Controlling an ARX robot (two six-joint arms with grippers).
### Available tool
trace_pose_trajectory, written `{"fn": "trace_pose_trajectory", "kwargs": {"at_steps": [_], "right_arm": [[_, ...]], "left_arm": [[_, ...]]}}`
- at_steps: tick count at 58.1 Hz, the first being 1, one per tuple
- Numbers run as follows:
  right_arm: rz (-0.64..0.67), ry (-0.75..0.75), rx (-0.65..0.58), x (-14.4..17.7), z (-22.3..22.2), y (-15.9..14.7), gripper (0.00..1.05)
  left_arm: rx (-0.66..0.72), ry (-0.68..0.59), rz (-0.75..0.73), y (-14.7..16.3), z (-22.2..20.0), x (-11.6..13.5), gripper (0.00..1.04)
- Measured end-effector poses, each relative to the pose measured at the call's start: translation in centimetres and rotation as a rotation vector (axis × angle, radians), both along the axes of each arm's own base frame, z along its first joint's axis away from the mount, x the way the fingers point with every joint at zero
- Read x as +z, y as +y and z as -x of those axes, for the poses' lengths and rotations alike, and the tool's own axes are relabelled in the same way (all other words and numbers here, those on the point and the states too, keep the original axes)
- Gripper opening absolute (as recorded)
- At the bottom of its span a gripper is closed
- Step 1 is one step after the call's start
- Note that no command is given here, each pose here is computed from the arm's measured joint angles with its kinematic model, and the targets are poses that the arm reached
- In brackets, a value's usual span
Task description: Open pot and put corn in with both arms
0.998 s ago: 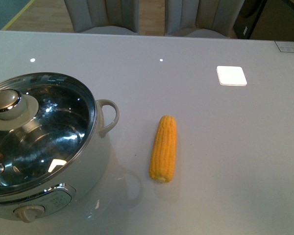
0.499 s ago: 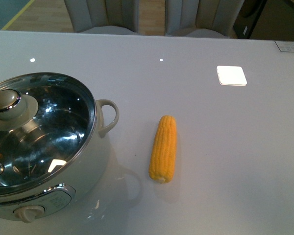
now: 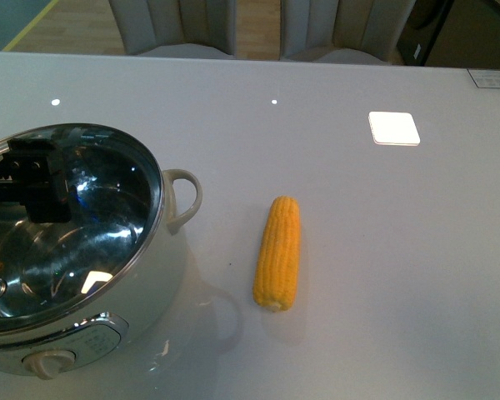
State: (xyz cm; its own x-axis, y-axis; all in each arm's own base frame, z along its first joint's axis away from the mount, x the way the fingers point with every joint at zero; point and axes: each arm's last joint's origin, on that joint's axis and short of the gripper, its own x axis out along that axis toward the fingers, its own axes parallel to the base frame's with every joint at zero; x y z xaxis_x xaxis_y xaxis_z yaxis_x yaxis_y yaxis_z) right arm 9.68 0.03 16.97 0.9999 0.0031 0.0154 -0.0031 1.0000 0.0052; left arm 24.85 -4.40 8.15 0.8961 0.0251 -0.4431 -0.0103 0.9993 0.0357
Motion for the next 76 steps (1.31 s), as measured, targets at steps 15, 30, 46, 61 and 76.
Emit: {"fn": "trace_pose_trajectory", "kwargs": {"at_steps": [15,30,46,61,76], "right_arm": [[0.000,0.000,0.000,0.0,0.0,0.0,0.96],[0.000,0.000,0.000,0.0,0.0,0.0,0.96],[0.000,0.000,0.000,0.0,0.0,0.0,0.96],[0.000,0.000,0.000,0.0,0.0,0.0,0.96],[0.000,0.000,0.000,0.0,0.0,0.0,0.96]], "left_arm": [[0.022,0.007,0.006,-0.2,-0.3,-1.2,0.94],[0.017,-0.003,0.018,-0.9,-0.2,-1.3,0.58],[0.041,-0.004,0.013,-1.0,-0.3,-1.1,0.45],[0.045,0.008,-0.002,-1.2,-0.2,0.0,0.44],[0.048,-0.061,0.006,-1.1,-1.0,4.1,0.44]]}}
